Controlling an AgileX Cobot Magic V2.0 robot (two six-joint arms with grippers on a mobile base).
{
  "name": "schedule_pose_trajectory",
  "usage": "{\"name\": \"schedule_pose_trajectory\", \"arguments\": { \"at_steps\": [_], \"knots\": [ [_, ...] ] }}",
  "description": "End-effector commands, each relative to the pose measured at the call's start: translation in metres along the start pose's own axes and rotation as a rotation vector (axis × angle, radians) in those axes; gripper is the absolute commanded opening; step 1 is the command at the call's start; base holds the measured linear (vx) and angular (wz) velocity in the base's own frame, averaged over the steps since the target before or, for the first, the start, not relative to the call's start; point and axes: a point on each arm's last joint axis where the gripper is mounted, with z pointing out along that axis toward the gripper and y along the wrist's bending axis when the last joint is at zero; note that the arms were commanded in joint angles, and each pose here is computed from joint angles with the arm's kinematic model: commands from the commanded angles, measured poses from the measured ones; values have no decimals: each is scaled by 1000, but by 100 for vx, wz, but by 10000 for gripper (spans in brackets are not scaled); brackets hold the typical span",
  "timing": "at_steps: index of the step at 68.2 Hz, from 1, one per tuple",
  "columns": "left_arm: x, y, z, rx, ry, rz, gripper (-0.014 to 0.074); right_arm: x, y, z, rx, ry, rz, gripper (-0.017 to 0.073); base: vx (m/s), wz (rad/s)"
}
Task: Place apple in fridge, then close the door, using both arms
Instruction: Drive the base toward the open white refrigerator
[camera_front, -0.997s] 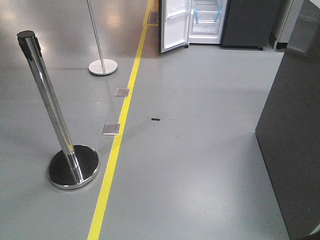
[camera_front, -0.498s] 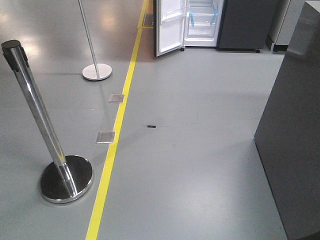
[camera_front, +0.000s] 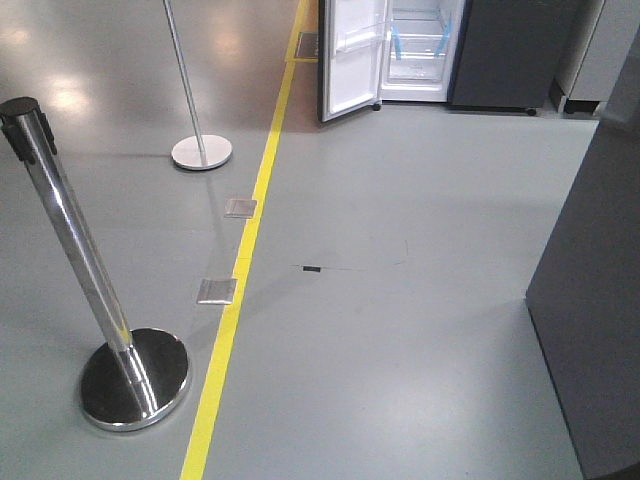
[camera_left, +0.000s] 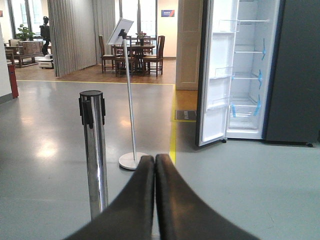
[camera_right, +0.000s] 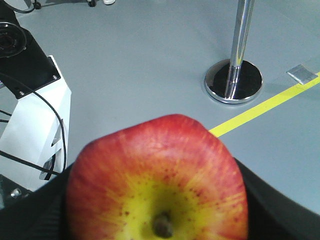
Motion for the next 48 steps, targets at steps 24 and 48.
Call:
{"name": "schedule_pose_trajectory", "arguments": {
  "at_steps": [24, 48],
  "knots": [
    [2, 0, 0, 10, -61, -9, -6, -12, 2, -4, -11, -78, -1, 134, 16, 2],
    [2, 0, 0, 10, -61, -9, -6, -12, 2, -4, -11, -78, -1, 134, 16, -1]
  ]
}}
